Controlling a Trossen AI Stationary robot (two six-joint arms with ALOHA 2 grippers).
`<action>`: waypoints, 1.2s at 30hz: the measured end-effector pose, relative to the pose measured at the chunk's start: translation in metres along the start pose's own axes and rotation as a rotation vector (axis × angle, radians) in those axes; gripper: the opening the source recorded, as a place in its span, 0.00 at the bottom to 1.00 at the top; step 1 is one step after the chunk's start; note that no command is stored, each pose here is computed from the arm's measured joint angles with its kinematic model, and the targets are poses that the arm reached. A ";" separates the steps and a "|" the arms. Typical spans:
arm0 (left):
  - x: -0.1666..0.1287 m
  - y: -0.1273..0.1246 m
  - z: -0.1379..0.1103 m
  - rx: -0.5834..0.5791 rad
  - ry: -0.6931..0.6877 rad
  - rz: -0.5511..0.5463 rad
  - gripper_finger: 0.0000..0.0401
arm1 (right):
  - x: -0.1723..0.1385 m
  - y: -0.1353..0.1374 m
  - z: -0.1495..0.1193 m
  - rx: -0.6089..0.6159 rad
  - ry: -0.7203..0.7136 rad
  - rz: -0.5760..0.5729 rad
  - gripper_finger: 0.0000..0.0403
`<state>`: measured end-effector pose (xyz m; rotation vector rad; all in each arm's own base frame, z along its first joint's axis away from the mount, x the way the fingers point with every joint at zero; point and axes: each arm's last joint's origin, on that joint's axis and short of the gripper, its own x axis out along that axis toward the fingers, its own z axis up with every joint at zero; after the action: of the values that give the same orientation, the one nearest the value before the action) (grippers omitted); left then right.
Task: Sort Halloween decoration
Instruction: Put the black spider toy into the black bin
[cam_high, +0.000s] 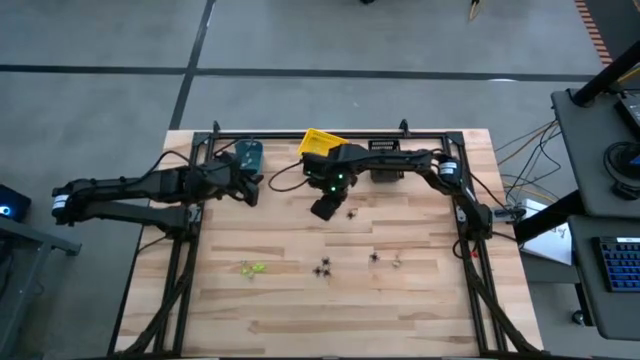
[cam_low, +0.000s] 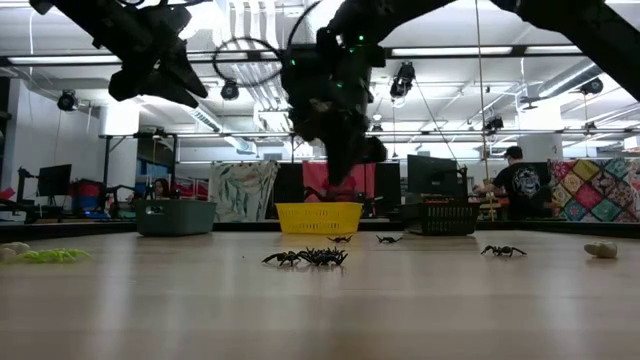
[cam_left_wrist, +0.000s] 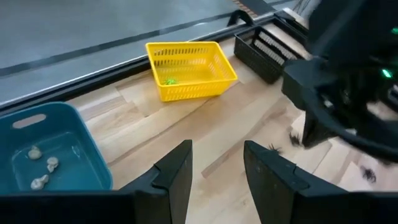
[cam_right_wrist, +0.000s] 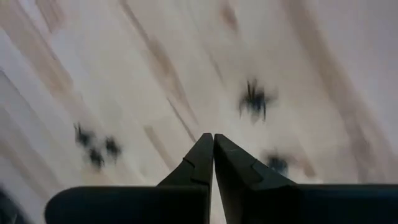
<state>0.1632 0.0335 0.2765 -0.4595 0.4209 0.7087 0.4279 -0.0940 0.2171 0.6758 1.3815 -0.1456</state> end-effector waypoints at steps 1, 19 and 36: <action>0.001 -0.001 -0.001 0.023 0.013 -0.016 0.32 | 0.000 -0.003 -0.002 0.004 0.025 0.001 0.02; 0.076 -0.034 -0.026 0.217 0.167 -0.163 0.15 | -0.042 -0.010 -0.053 0.031 -0.192 0.075 0.02; 0.174 -0.061 -0.071 0.310 0.212 -0.271 0.00 | 0.018 -0.038 -0.088 0.456 -0.361 0.128 0.02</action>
<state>0.3102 0.0448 0.1450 -0.2902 0.6435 0.3249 0.3388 -0.0737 0.1843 1.0575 0.9583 -0.4672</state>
